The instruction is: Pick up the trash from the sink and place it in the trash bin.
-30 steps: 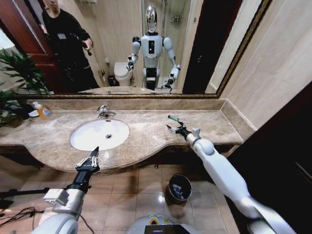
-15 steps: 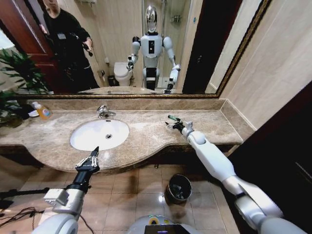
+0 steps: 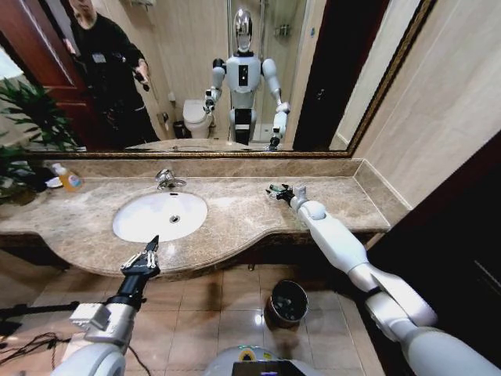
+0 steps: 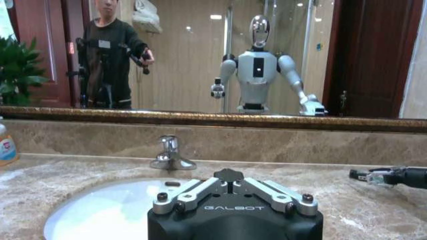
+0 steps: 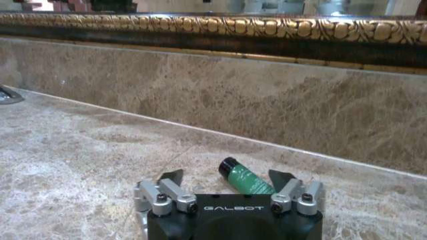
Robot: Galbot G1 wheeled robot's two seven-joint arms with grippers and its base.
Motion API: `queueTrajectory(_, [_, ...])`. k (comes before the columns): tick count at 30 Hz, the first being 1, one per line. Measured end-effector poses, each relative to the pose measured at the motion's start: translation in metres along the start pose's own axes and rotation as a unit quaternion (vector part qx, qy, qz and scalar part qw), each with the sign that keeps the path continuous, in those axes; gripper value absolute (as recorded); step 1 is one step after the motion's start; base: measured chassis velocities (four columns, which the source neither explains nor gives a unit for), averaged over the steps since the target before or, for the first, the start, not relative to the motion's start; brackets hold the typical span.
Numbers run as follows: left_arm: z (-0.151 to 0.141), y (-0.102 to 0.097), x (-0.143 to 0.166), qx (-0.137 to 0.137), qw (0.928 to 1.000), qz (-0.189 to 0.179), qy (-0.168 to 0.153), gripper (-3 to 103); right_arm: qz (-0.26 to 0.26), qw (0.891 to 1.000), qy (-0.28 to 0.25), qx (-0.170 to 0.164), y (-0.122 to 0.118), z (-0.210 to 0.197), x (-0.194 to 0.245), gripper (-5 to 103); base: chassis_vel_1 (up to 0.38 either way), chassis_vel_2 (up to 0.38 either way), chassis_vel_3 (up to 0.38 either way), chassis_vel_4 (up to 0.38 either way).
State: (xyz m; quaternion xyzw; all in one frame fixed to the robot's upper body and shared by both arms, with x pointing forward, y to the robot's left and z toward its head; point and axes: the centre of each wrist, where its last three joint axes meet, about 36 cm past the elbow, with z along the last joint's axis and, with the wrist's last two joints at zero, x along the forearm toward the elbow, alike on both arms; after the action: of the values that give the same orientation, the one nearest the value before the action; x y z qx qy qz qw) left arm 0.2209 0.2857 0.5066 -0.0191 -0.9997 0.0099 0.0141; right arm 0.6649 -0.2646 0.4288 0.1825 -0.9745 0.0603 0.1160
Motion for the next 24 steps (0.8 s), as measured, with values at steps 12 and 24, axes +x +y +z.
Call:
queueTrajectory(12, [0.000, 0.000, 0.000, 0.000, 1.0000, 0.000, 0.000, 0, 0.006, 1.000, 0.006, 0.000, 0.000, 0.008, 0.000, 48, 0.000, 0.000, 0.000, 0.000])
queueTrajectory(24, [0.000, 0.000, 0.000, 0.000, 1.0000, 0.000, 0.000, 0, 0.004, 1.000, 0.010, 0.012, 0.007, 0.012, 0.008, 30, 0.000, 0.000, 0.000, 0.000])
